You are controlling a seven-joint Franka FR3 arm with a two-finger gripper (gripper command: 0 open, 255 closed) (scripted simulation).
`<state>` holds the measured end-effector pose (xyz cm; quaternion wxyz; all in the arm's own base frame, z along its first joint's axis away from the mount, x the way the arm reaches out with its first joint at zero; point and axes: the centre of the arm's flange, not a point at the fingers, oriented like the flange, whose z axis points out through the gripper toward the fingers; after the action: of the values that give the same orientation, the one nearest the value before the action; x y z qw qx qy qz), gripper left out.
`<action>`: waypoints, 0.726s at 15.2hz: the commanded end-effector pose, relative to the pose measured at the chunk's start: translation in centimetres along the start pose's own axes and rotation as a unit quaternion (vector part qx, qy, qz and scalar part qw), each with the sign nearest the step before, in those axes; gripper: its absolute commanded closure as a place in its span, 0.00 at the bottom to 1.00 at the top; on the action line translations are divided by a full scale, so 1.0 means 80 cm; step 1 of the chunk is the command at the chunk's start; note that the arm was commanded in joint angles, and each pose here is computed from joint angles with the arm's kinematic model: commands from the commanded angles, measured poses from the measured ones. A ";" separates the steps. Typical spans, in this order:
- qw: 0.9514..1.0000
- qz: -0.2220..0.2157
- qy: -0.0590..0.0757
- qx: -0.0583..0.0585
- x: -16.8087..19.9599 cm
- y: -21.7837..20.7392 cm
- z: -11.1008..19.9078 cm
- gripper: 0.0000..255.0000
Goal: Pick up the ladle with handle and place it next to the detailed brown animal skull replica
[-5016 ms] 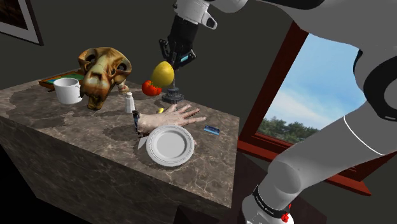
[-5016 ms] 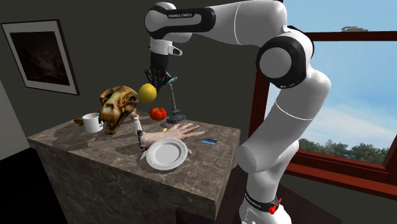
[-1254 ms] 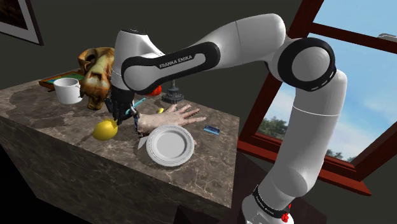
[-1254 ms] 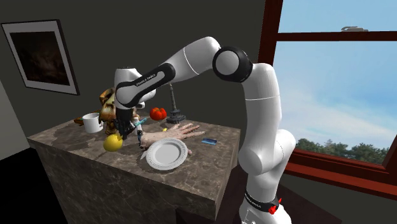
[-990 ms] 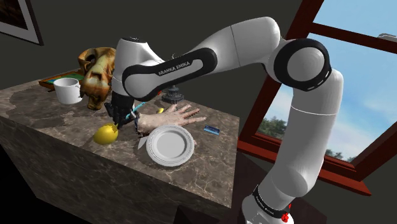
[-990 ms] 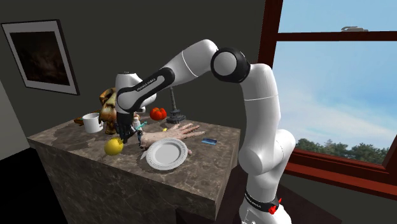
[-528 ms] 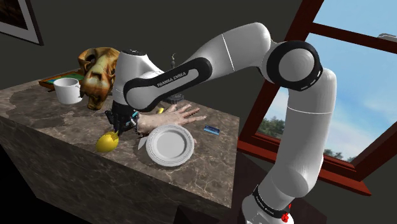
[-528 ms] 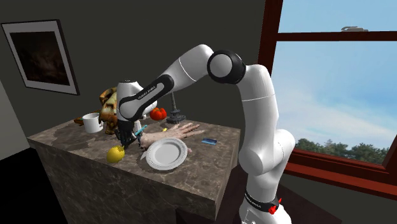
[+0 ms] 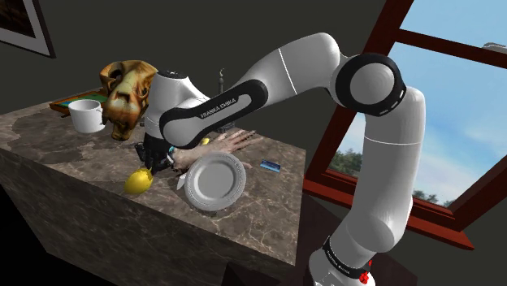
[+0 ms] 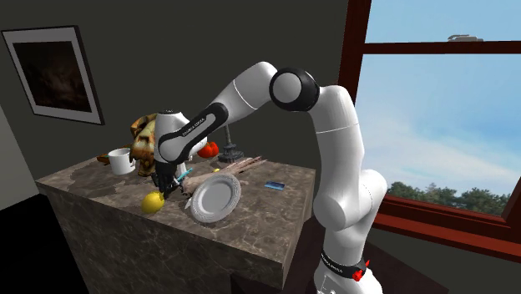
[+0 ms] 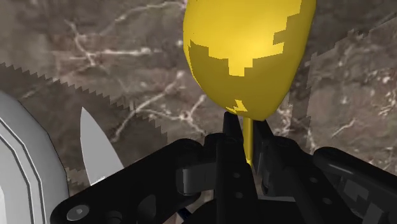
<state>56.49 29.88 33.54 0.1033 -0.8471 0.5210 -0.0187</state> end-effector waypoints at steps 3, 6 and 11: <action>1.000 -0.001 -0.003 -0.010 -0.002 0.005 0.011 1.00; 1.000 -0.001 -0.003 -0.010 -0.001 0.004 0.009 0.00; 1.000 -0.001 -0.003 -0.010 -0.002 0.005 -0.006 0.00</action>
<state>56.04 29.93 33.32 0.0960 -0.8487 0.5200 -0.0113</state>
